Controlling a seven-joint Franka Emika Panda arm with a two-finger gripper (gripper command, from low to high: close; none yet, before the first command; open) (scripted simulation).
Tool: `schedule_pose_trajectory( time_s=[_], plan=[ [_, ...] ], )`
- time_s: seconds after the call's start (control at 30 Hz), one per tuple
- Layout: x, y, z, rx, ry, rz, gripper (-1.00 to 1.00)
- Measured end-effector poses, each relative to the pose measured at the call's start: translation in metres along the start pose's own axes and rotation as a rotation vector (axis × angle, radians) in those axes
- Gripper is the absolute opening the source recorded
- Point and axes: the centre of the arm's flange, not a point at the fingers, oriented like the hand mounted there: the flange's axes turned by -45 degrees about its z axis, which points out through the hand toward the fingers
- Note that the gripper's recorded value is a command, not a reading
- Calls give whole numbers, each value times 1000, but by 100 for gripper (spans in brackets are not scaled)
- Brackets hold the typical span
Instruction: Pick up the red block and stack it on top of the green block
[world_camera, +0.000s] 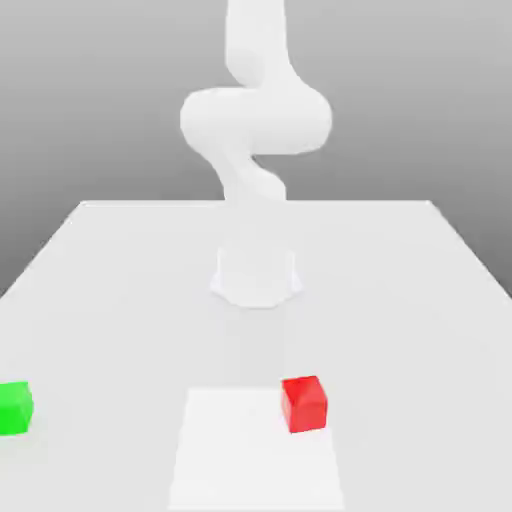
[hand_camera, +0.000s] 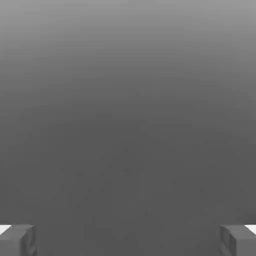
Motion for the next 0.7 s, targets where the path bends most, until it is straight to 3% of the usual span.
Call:
schedule_pose_trajectory(
  time_s=[0.27,0.57,0.7],
  plan=[
    [-89,-30,187,16,-300,-83,0],
    [-278,-55,319,66,-662,-175,0],
    [-322,-58,347,76,-713,-186,0]
  ],
)
